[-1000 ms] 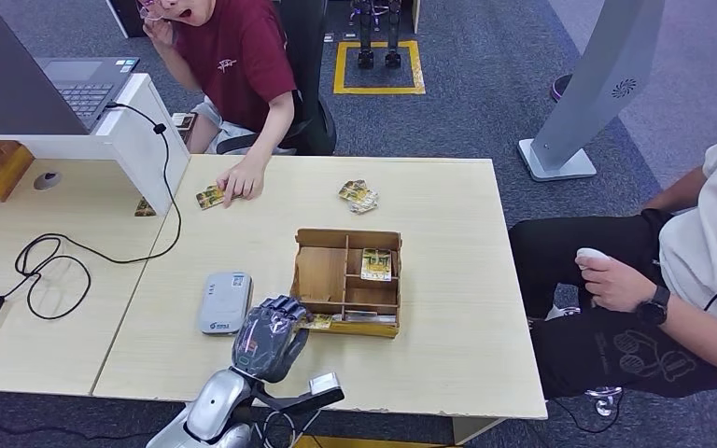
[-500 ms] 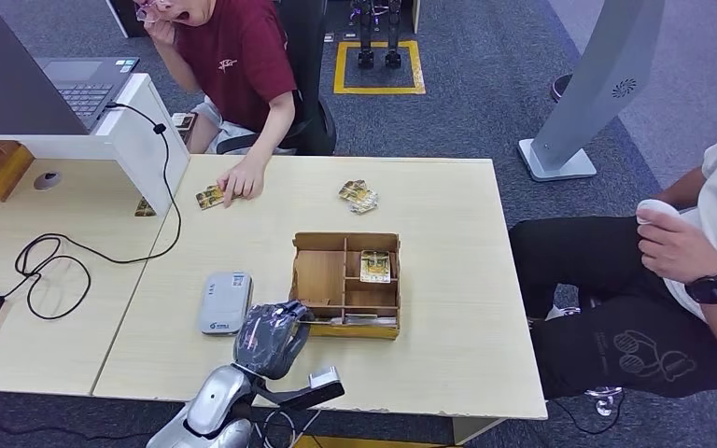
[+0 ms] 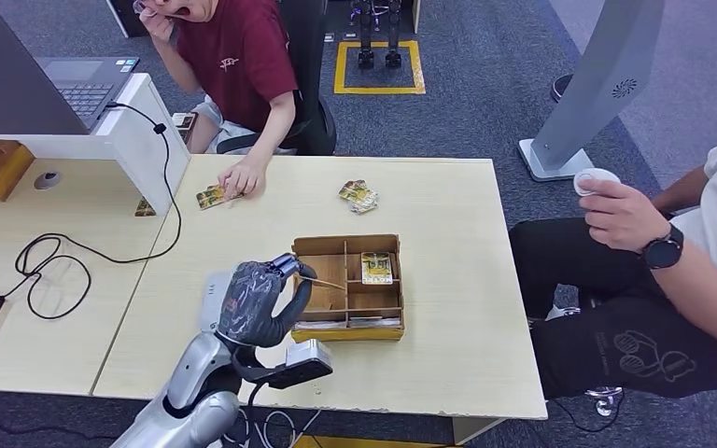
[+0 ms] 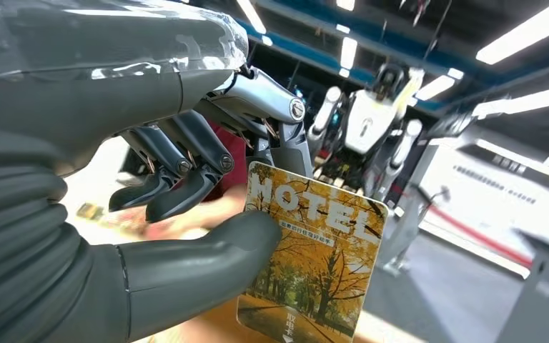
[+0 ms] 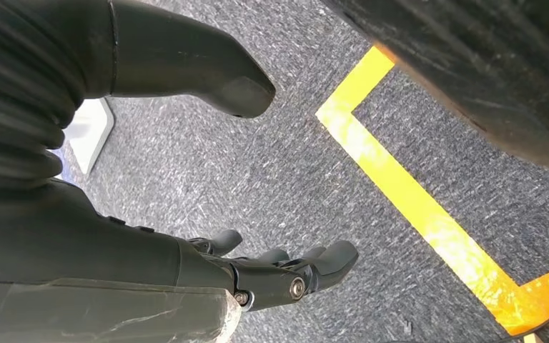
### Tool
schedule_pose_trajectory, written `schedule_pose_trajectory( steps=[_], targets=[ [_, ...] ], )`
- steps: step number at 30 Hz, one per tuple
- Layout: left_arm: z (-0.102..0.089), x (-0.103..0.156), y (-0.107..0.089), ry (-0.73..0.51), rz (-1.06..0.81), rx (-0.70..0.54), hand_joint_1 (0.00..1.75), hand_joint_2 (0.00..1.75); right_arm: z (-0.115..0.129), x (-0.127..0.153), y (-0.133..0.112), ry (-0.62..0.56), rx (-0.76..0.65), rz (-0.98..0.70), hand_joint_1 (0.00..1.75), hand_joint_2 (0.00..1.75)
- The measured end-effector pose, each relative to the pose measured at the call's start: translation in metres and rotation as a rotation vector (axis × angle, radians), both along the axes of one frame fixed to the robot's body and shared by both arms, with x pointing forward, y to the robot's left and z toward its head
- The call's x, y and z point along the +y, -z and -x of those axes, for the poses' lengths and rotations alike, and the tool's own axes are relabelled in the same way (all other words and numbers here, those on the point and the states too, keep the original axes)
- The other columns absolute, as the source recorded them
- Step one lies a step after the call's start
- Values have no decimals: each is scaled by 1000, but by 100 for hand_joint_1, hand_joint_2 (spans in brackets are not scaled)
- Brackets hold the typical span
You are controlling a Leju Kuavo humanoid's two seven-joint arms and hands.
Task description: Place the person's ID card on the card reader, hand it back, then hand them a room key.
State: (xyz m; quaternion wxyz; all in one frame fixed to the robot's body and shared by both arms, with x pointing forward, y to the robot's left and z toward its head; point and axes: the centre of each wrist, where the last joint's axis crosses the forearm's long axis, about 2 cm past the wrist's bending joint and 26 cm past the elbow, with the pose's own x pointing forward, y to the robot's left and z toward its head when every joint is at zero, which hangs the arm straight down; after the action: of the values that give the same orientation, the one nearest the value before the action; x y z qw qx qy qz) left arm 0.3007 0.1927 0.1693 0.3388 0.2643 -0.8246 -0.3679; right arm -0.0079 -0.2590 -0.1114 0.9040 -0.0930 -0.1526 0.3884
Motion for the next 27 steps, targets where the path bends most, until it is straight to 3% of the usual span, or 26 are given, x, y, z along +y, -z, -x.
schedule_pose_trajectory(
  steps=[6,13,20,27],
  targets=[
    [-19,4,-43,-28,20,-91,175,175,0,0,0,-7,0,-1,0,175],
    [-73,13,-75,-269,-91,-196,175,175,-6,0,0,-61,-11,4,0,175],
    [-121,34,-78,-435,-185,-139,175,175,-10,1,0,-97,-14,13,0,175],
    [-135,48,-68,-495,-228,-68,175,175,-10,1,0,-117,-11,19,0,175]
  ],
)
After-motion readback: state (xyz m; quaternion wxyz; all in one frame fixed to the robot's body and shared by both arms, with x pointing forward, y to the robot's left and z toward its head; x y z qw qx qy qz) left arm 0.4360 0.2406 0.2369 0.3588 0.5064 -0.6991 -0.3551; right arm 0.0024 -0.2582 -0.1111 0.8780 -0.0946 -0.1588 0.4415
